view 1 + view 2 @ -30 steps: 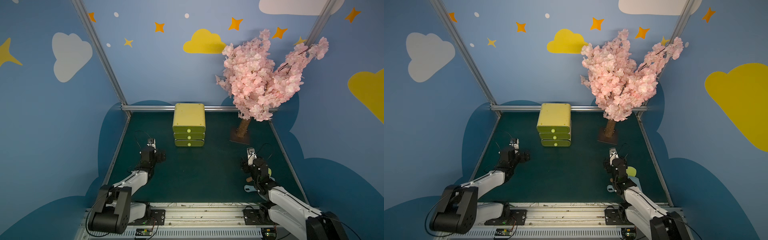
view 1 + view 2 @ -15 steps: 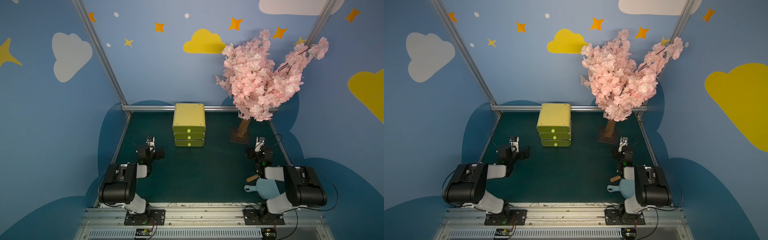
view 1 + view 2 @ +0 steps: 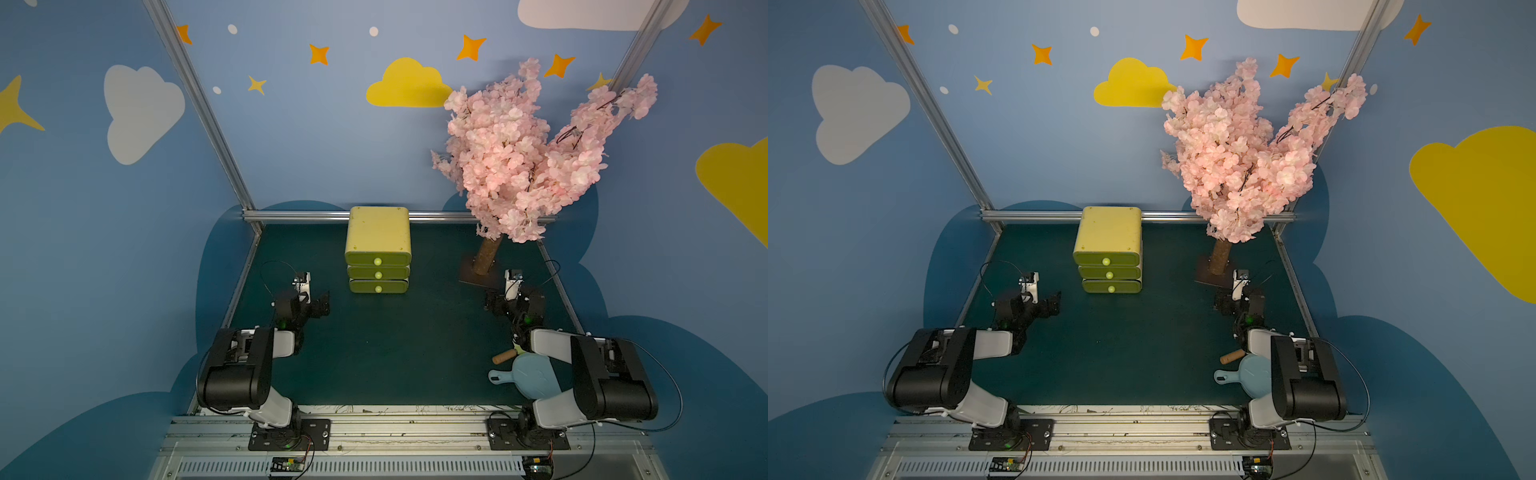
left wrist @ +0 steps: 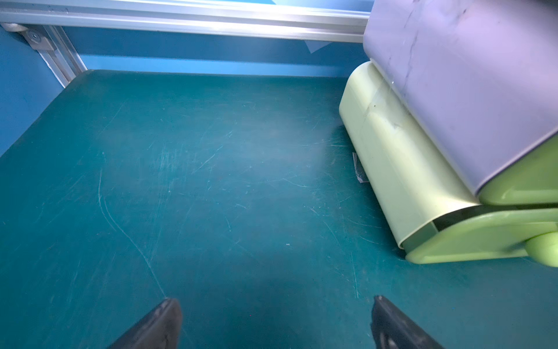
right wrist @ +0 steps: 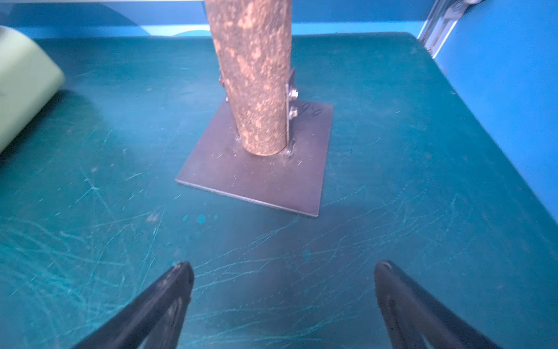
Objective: Place the plugs into the drawer by color
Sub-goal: Reset both arms
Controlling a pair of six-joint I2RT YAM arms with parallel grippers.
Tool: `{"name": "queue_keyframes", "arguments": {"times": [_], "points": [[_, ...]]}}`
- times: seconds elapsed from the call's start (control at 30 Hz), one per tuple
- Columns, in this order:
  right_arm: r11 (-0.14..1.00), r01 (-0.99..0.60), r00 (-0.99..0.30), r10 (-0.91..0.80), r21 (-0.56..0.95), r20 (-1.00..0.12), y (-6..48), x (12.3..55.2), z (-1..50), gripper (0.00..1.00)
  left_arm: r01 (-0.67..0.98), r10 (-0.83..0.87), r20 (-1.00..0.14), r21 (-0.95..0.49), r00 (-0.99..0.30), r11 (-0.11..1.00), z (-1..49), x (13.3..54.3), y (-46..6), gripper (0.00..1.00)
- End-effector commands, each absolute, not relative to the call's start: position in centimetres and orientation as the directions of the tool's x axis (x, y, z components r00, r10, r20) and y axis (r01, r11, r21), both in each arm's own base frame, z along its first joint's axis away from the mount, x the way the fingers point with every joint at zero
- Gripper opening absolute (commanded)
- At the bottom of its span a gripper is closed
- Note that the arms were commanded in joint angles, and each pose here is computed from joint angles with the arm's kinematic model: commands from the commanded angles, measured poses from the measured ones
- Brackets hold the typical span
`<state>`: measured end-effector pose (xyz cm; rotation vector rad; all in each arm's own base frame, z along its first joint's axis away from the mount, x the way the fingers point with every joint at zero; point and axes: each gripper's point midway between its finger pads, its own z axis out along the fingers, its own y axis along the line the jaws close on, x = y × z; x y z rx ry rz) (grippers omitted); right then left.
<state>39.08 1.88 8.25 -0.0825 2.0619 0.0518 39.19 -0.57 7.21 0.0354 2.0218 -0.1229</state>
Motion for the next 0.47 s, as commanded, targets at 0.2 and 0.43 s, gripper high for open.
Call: {"name": "queue_keyframes", "arguments": {"times": [0.2, 0.43], "points": [[0.995, -0.102, -0.473, -0.041, 0.008, -0.88, 2.1, 39.38, 8.59, 0.98, 0.071, -0.048, -0.898, -0.088, -0.438, 0.994, 7.63, 39.95, -0.37, 1.0], [0.995, -0.104, -0.469, -0.045, 0.005, -0.882, 2.18, 39.26, 8.63, 0.98, 0.089, -0.026, -0.914, -0.067, -0.404, 0.994, 8.26, 39.35, -0.69, 1.0]]}}
